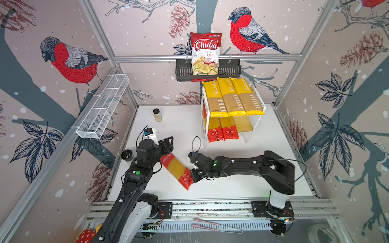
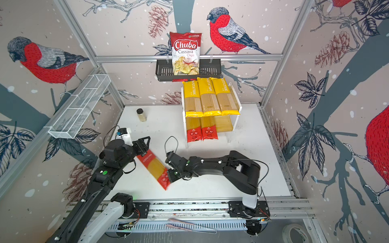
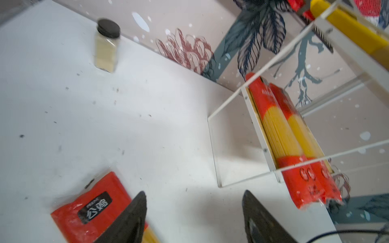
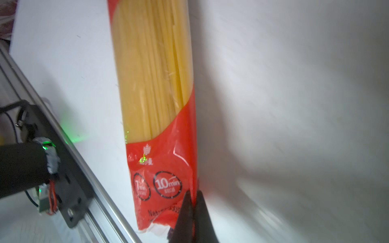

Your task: Place and organize the pasta boxes and bags onto the shelf

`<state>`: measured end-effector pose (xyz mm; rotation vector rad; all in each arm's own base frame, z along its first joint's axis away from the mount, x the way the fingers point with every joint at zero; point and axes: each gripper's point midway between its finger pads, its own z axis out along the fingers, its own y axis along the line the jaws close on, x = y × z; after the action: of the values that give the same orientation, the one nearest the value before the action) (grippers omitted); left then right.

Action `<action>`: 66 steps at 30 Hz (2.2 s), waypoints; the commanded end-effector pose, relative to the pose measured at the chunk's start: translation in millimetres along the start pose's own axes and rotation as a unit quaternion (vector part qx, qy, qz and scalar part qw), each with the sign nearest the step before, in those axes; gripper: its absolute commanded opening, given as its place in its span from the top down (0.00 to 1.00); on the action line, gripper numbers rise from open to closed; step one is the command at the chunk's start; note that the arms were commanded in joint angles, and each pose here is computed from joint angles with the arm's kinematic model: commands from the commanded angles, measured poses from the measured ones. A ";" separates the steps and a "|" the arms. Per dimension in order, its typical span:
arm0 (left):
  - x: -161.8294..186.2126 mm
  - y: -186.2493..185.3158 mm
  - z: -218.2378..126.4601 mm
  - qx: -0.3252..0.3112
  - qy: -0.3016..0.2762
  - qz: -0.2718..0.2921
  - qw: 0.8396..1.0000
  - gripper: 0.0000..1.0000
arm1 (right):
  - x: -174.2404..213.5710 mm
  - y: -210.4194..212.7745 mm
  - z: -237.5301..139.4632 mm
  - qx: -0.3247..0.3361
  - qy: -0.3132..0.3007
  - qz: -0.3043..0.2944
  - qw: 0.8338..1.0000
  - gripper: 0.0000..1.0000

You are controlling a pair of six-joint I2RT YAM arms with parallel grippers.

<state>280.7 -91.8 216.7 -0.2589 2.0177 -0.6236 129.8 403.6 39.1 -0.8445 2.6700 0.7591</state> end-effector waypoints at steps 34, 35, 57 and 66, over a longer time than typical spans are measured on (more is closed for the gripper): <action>177.9 42.4 17.4 -0.049 0.131 -0.051 0.989 0.43 | -39.5 -5.4 5.4 -0.104 -0.094 0.149 0.979 0.52; 179.5 43.8 17.8 -0.051 0.131 -0.053 0.989 0.45 | -40.0 -5.1 6.6 -0.105 -0.094 0.149 0.979 0.52; 188.5 35.5 17.4 -0.001 0.131 -0.087 0.987 0.70 | -48.8 17.2 10.5 -0.165 -0.108 0.126 0.972 0.85; 146.2 13.7 6.7 0.004 0.097 -0.051 0.994 0.64 | -59.3 38.9 -17.8 -0.178 -0.145 0.077 0.970 0.92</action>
<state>213.0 -149.0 91.2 -0.3474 2.1967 -0.7944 150.9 436.8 61.4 -0.4900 2.5332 1.2526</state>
